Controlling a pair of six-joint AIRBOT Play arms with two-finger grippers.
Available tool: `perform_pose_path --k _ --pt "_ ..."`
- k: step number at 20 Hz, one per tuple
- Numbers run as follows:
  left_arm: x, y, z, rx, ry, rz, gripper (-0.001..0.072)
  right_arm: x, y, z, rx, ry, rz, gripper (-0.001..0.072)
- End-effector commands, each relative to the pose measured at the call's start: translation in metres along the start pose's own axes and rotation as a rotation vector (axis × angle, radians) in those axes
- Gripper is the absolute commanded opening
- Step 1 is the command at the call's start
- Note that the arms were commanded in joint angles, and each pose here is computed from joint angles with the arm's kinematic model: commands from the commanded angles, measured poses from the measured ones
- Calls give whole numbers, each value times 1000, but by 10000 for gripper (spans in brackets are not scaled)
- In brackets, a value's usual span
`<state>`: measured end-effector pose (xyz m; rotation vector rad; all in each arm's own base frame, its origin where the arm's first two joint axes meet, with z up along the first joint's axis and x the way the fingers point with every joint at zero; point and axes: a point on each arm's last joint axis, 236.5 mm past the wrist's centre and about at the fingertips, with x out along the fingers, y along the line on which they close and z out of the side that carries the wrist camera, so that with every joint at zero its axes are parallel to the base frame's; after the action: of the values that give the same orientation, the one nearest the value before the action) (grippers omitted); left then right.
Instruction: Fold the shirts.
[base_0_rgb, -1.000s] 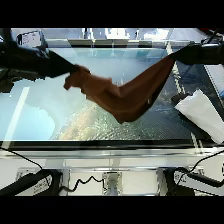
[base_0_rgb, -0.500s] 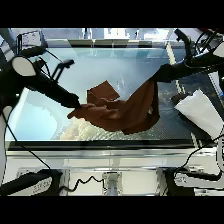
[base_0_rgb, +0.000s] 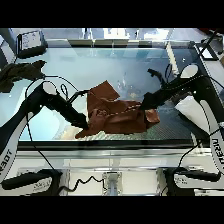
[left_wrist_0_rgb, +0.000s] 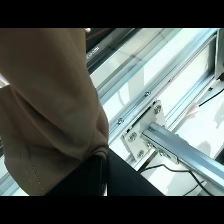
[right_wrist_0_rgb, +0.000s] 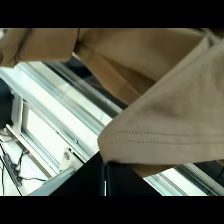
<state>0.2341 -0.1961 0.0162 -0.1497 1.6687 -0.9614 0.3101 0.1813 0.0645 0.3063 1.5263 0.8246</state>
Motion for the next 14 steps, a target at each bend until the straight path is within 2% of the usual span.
perform_pose_path --k 1,3,5,7,9,12,14 --pt "2 8 40 29 -176 14 13 29 -3 7 -98 -28 -55 24" --pt "-32 25 101 9 -428 135 12 19 -9 34 -154 -121 -158 23" --pt "-94 24 154 -14 -668 210 11 -12 0 66 -182 -247 -181 23" --pt "-164 -13 183 75 -798 224 10 -64 19 100 -222 -417 -177 23" --pt "-274 -65 195 205 -1027 363 10 -145 51 130 -320 -638 -255 23" --pt "-433 -174 130 394 -1387 570 10 -296 114 111 -493 -963 -550 23" --pt "-470 -229 62 481 -1518 620 11 -362 173 58 -601 -1142 -656 23"
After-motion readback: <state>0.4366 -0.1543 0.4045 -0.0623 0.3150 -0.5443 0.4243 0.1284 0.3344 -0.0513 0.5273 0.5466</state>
